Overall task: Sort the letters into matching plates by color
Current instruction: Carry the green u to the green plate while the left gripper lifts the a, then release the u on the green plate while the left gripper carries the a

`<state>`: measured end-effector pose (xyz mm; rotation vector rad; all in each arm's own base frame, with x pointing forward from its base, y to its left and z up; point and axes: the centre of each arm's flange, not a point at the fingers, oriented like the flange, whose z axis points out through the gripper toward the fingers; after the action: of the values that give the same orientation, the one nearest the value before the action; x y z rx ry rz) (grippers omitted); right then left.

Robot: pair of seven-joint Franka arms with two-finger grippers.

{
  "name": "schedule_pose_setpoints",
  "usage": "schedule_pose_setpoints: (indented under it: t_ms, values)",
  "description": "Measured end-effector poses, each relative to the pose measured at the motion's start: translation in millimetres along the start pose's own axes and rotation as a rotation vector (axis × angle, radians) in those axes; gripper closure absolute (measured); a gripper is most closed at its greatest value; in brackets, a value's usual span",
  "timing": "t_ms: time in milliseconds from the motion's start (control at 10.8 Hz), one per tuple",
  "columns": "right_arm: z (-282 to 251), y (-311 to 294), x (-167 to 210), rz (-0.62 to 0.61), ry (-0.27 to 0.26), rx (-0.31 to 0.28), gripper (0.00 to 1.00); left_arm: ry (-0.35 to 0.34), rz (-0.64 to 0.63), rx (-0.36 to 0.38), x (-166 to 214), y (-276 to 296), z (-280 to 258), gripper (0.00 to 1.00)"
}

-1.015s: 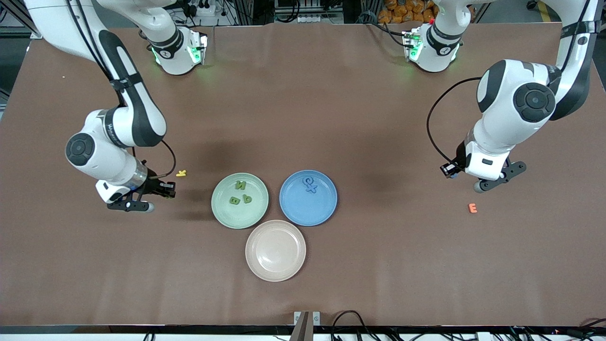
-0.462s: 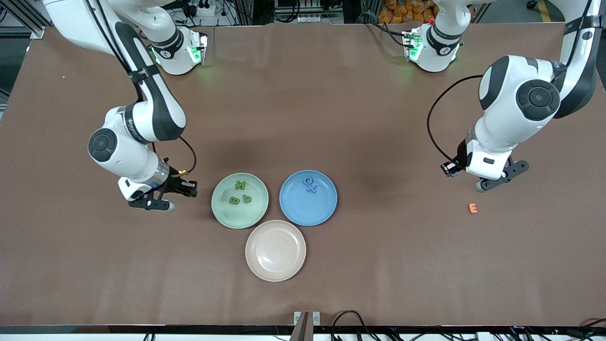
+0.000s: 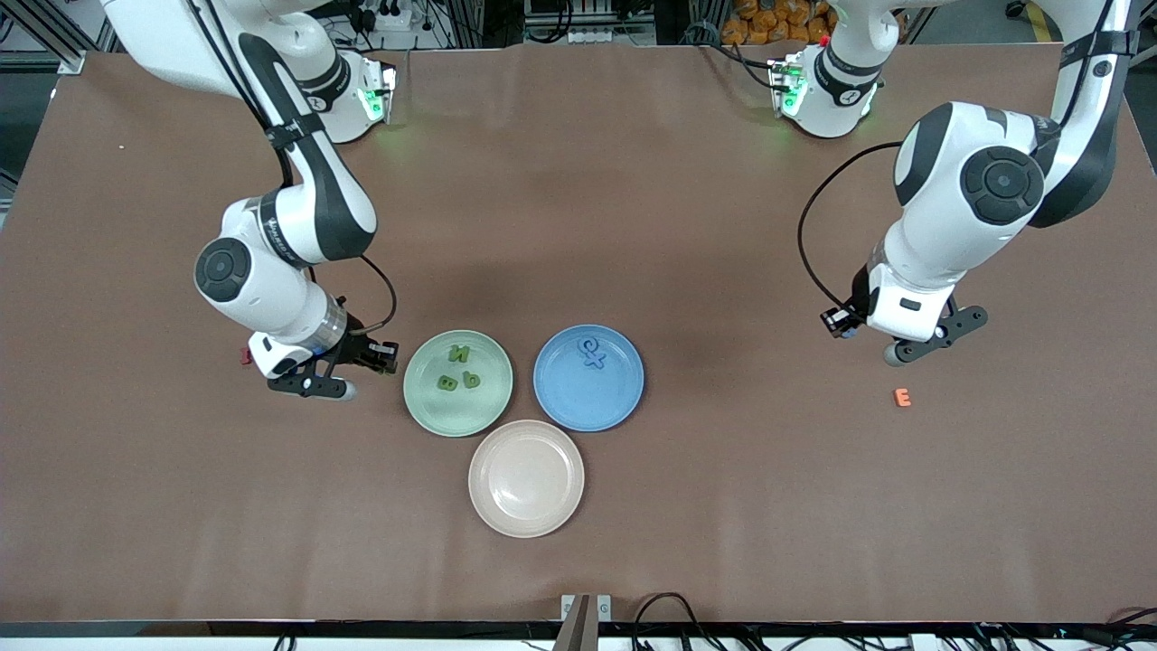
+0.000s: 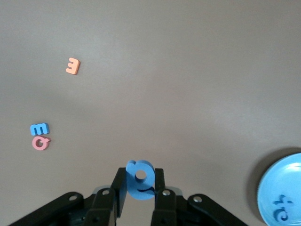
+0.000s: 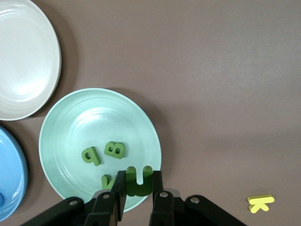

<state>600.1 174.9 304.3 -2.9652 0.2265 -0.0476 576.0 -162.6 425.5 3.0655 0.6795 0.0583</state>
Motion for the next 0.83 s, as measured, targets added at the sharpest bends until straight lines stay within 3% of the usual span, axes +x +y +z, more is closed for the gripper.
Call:
schedule_pose_setpoints:
  t_ms: [462, 831]
  values:
    - [7, -33, -13, 0.008, -0.012, 0.009, 0.74, 0.046, -0.021, -0.051, 11, 14, -41, 0.72]
    - [18, -52, -21, 0.007, -0.026, 0.005, 0.74, 0.037, -0.03, -0.05, 18, 17, -62, 0.72]
